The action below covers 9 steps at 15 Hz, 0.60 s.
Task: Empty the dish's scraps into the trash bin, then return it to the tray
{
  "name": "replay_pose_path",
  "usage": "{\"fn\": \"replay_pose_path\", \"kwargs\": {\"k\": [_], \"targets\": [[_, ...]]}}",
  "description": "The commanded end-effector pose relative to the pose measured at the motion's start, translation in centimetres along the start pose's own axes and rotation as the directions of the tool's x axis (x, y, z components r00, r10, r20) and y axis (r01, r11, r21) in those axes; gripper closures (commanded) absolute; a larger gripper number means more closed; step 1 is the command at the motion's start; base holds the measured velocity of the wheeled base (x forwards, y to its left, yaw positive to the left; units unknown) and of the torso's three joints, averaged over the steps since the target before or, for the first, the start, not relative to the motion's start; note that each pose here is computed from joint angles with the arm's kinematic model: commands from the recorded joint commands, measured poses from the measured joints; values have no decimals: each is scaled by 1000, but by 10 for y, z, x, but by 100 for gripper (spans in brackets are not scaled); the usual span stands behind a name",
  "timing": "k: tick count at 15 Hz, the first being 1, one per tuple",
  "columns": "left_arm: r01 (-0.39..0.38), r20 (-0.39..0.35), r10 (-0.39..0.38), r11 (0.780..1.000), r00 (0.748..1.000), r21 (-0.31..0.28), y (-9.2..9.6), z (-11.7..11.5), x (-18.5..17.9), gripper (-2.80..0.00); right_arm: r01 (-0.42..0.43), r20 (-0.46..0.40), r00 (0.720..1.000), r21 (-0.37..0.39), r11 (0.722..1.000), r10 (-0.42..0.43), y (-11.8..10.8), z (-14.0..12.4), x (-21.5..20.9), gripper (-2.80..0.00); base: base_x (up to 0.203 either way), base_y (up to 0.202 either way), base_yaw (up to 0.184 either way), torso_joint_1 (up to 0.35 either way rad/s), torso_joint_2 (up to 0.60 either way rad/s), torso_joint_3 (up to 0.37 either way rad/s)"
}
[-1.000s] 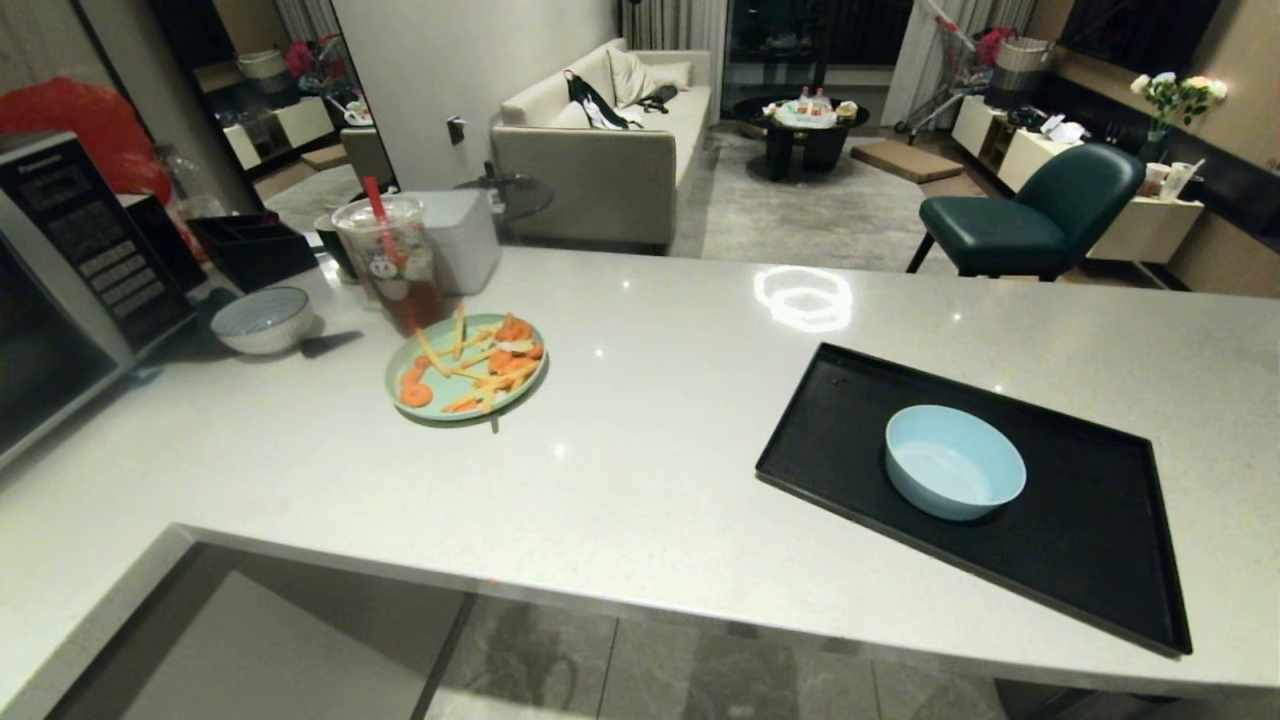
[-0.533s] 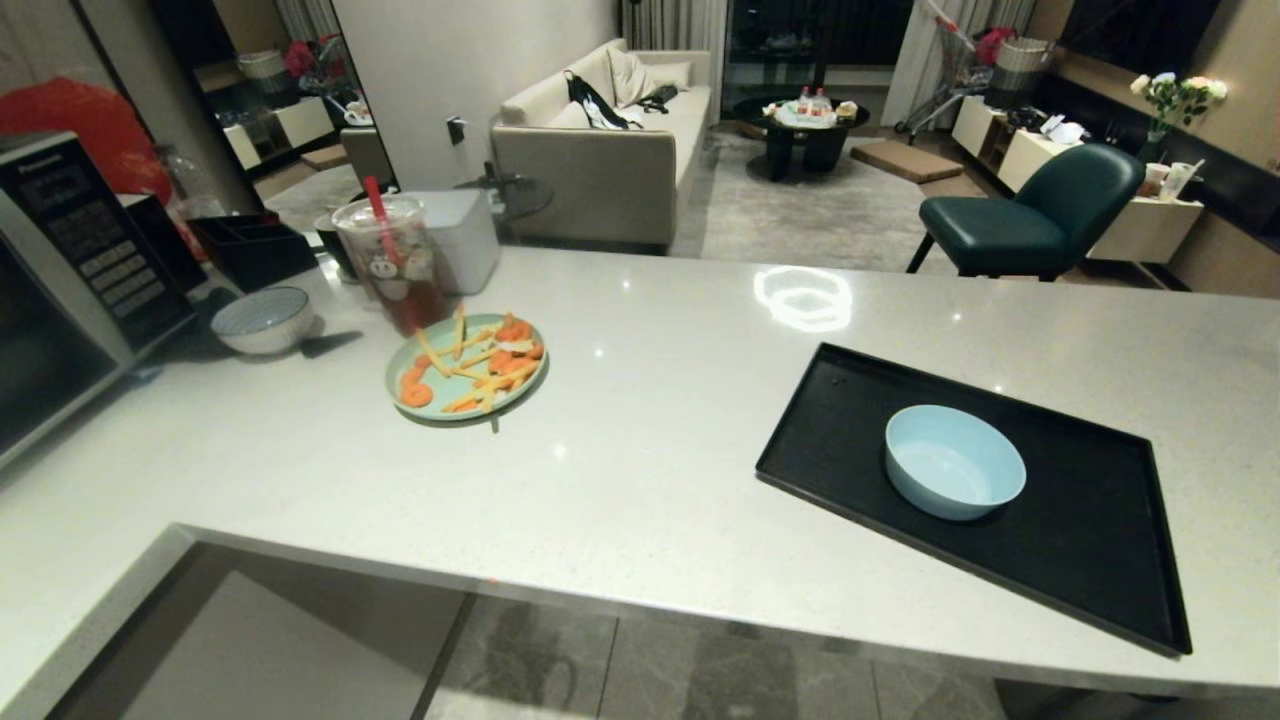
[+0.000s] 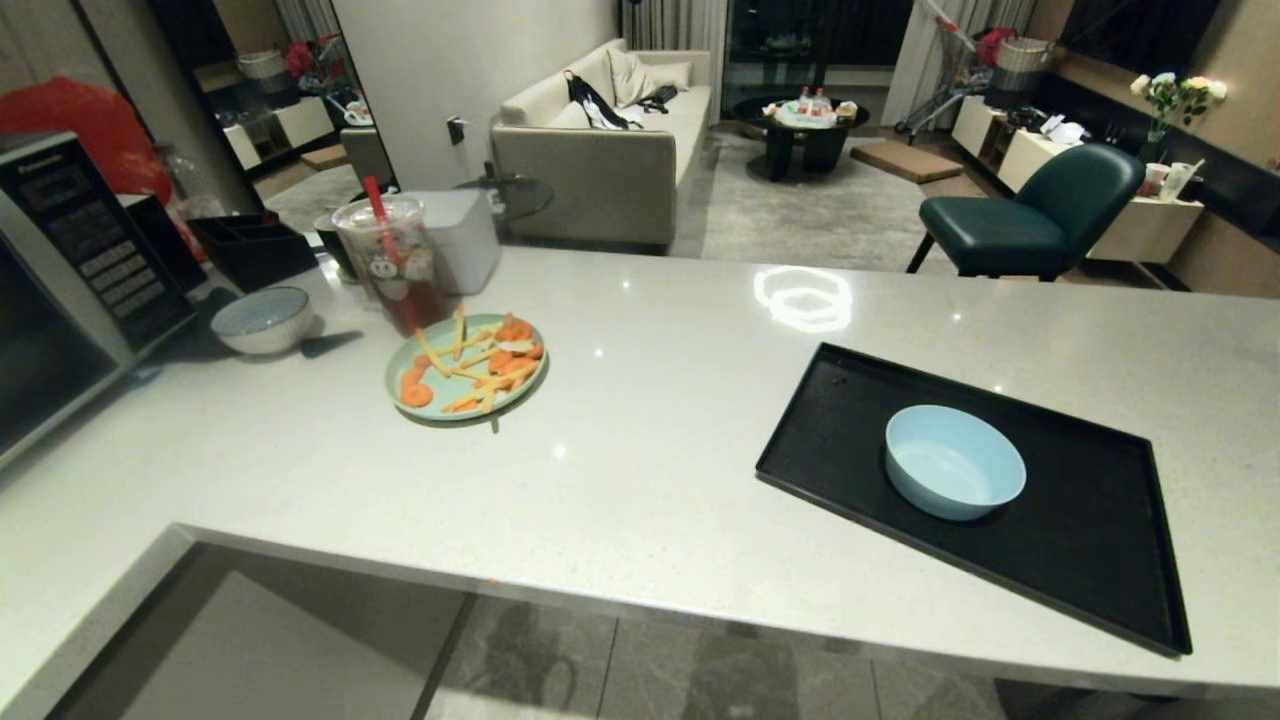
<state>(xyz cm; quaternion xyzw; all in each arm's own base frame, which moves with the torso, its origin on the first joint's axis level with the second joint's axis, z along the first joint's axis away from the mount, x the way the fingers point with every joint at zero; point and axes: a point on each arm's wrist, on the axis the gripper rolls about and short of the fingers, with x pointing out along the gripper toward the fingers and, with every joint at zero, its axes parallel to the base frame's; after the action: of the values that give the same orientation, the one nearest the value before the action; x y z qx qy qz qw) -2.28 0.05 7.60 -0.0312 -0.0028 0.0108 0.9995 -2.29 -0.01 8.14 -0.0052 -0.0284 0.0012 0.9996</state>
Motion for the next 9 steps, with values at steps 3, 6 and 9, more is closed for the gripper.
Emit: {"fn": "replay_pose_path", "kwargs": {"k": [3,6,9], "targets": [[0,0,0,1000,1000,0,0,0,0,0,0,1,1000,0,1000,0,0,0,0,0,0,0,0,0,0,0],[-1,0,1,1000,1000,-1,0,0,0,0,0,1,1000,0,1000,0,0,0,0,0,0,0,0,0,0,0],[-1,0,1,1000,1000,0,0,0,0,0,0,1,1000,0,1000,0,0,0,0,0,0,0,0,0,0,0]]}}
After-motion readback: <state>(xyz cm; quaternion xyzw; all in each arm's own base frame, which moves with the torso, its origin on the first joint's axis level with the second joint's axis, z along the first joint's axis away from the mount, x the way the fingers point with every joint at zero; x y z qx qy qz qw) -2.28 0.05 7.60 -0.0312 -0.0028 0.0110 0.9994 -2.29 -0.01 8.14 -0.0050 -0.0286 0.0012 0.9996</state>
